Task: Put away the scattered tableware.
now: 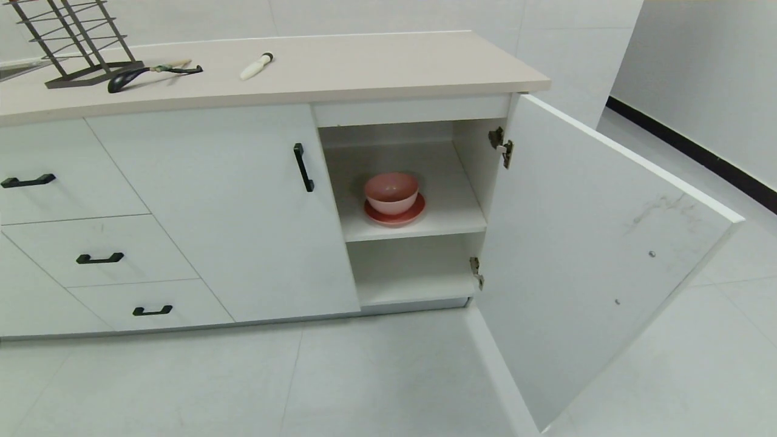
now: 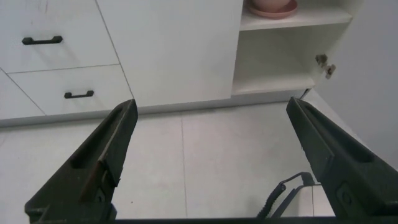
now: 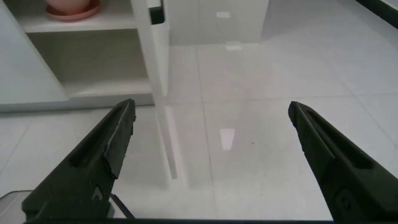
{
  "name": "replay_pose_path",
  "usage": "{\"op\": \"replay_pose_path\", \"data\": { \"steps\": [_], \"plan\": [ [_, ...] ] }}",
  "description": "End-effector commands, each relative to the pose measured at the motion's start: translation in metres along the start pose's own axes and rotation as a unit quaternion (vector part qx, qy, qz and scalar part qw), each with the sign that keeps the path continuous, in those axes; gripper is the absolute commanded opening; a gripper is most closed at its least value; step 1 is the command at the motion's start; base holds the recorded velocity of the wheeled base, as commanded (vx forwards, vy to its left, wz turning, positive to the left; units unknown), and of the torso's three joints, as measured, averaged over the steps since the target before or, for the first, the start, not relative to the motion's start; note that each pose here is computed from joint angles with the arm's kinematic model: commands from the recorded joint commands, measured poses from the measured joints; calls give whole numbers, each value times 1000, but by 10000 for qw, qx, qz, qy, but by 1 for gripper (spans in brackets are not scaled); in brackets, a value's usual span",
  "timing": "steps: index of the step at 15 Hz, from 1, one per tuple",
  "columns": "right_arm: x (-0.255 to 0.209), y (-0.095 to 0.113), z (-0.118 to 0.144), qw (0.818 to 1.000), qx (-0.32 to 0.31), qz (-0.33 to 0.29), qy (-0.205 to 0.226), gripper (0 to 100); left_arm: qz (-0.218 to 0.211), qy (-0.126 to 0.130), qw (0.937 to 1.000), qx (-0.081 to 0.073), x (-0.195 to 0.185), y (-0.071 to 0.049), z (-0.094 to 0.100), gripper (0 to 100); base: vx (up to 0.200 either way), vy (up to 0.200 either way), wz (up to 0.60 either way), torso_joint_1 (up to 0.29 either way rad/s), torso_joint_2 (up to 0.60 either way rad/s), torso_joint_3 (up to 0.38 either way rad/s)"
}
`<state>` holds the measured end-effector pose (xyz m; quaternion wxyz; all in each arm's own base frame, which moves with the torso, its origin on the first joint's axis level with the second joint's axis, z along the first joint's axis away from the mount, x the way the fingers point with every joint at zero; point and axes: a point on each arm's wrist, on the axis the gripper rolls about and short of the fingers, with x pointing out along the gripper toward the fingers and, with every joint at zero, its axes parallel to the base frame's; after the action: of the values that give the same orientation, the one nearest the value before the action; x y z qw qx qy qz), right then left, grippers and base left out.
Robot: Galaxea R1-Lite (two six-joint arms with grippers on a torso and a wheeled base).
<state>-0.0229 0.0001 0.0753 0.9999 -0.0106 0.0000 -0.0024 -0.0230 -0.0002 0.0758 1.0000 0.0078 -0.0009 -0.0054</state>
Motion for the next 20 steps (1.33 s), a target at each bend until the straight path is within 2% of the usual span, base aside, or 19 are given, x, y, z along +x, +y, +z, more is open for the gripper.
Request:
{"op": "replay_pose_path", "data": {
  "steps": [1,2,3,11,13,14,15,17,18,20],
  "plan": [
    [0,0,0,10000,7,1,0,100,0,9,10000,-9,0,0,0,100,0,-200,0,-2,-2,2],
    [0,0,0,10000,14,-6,8,100,0,9,10000,-32,0,0,0,100,0,0,0,0,0,0],
    [0,0,0,10000,14,-6,8,0,0,9,10000,-39,0,0,0,100,0,0,0,0,0,0],
    [0,0,1,10000,-9,1,-31,0,0,16,10000,-24,0,0,0,100,0,0,0,0,0,0],
    [0,0,11,9987,-41,34,-515,0,8,9,10000,-62,0,0,0,100,-200,0,0,2,2,0],
    [-2,0,21,9949,-160,41,-998,0,16,9,9999,-108,0,0,0,100,-200,0,0,2,2,2],
    [-2,1,24,9934,-262,352,-1064,0,16,9,9999,-116,0,0,0,100,0,0,0,0,0,0],
    [8,3,38,9934,-523,734,-710,0,16,9,9999,-116,0,0,0,100,0,0,0,0,0,0],
    [24,3,60,9921,-665,942,-495,0,39,9,9999,-124,0,0,0,100,0,0,0,0,0,0],
    [65,6,85,9872,-669,1313,-606,0,47,9,9999,-124,0,0,0,100,0,0,0,0,0,0]
  ]
}}
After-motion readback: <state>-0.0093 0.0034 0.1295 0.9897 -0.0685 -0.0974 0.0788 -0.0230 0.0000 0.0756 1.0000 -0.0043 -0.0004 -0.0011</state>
